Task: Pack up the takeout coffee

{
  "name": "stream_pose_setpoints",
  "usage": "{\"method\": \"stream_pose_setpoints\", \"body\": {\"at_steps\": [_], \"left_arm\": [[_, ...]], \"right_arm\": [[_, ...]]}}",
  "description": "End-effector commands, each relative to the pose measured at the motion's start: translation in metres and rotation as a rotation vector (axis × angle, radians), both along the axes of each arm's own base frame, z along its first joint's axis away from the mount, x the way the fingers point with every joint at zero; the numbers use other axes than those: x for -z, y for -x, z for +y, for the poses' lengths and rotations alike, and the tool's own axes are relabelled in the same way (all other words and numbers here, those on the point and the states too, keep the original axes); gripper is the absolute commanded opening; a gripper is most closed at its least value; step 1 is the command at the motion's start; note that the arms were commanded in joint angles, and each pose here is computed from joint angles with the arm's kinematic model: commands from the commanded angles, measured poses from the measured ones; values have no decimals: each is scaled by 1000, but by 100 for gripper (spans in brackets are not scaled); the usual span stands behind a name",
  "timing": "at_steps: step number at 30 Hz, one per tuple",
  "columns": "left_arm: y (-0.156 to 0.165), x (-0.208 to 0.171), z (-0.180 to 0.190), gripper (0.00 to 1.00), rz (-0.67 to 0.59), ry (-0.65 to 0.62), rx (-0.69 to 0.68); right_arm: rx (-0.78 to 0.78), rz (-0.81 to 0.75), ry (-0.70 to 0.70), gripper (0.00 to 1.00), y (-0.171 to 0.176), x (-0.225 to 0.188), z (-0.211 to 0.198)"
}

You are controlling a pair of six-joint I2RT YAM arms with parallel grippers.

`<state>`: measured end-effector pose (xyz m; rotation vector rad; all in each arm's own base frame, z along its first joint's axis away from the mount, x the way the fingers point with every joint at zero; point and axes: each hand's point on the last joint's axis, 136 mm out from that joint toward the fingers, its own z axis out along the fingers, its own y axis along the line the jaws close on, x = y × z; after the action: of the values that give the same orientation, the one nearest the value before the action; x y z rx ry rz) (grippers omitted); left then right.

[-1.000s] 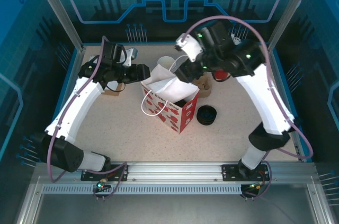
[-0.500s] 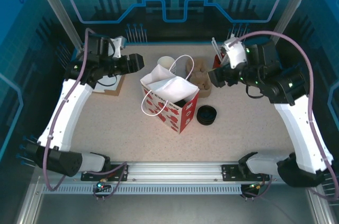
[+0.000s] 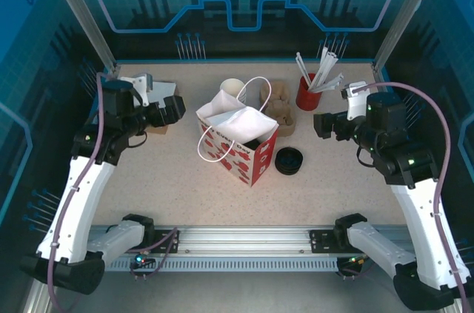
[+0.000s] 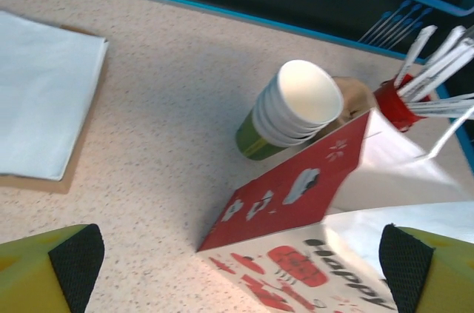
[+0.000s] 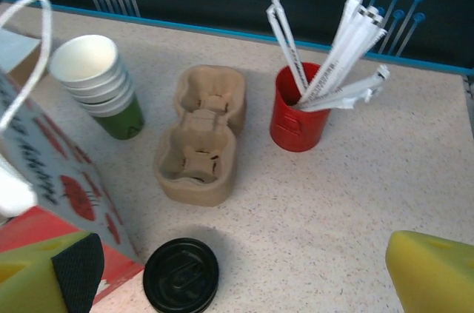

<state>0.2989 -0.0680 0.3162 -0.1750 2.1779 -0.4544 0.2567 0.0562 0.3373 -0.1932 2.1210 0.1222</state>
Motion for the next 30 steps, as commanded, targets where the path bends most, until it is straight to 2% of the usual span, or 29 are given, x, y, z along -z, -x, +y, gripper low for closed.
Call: {"method": "stream_pose_setpoints", "body": {"at_steps": [1,8,14,23,30], "left_arm": [[-1,6,20,99,-47,-70,-73],[0,42,39,99,-60,-154,-143],[-4,76,55,99,-45,-216,-204],[-14,131,59,99,-16,-258,-195],[-23,159,64,99,-62,-254,-233]], "right_arm": [[123,-55,-15,100,-12,6,-21],[283,-19,-10,100,-19,68,-55],[276,-32,3,100,-24,113,-59],[249,-47,32,100,-49,175,-57],[250,-130,-8,100,-67,199,-54]]}}
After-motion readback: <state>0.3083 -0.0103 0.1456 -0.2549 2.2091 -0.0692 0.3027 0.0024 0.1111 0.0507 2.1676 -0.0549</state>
